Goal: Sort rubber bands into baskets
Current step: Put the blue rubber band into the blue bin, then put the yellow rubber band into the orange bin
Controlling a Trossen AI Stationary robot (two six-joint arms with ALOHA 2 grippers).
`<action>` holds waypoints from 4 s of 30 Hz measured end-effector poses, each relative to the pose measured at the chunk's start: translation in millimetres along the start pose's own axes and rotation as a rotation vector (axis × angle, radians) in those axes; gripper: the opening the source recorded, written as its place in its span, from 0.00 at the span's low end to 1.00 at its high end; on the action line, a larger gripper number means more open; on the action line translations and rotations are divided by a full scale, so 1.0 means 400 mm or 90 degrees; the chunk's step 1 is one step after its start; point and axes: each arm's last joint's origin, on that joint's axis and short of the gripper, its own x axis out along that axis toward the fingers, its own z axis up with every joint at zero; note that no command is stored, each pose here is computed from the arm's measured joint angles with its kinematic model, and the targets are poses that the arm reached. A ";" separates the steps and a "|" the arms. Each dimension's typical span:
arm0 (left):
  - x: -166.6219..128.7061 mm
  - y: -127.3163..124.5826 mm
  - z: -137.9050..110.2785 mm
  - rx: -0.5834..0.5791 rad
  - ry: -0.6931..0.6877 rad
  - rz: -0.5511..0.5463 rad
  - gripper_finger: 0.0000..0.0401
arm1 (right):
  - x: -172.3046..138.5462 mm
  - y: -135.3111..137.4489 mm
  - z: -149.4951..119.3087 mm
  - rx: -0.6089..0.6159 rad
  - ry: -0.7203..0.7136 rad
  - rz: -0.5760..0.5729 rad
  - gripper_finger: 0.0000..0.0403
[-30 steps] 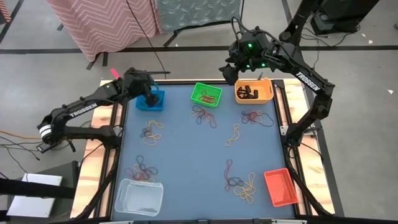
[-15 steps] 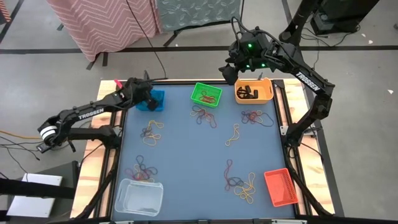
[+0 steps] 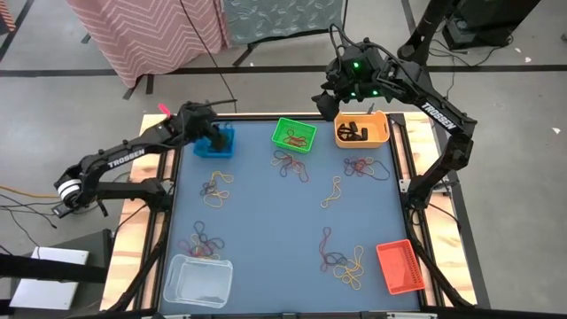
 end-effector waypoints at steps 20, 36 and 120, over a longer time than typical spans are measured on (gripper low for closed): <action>-0.114 -0.056 0.106 -0.213 -0.108 -0.410 0.63 | 0.192 0.023 -0.316 0.075 0.502 0.087 0.66; -0.117 -0.129 0.092 -0.300 -0.185 -0.492 0.63 | 0.254 0.191 -0.679 0.095 0.731 0.050 0.66; -0.117 -0.124 0.100 -0.264 -0.226 -0.478 0.63 | -0.120 0.324 -0.816 0.319 0.829 0.118 0.00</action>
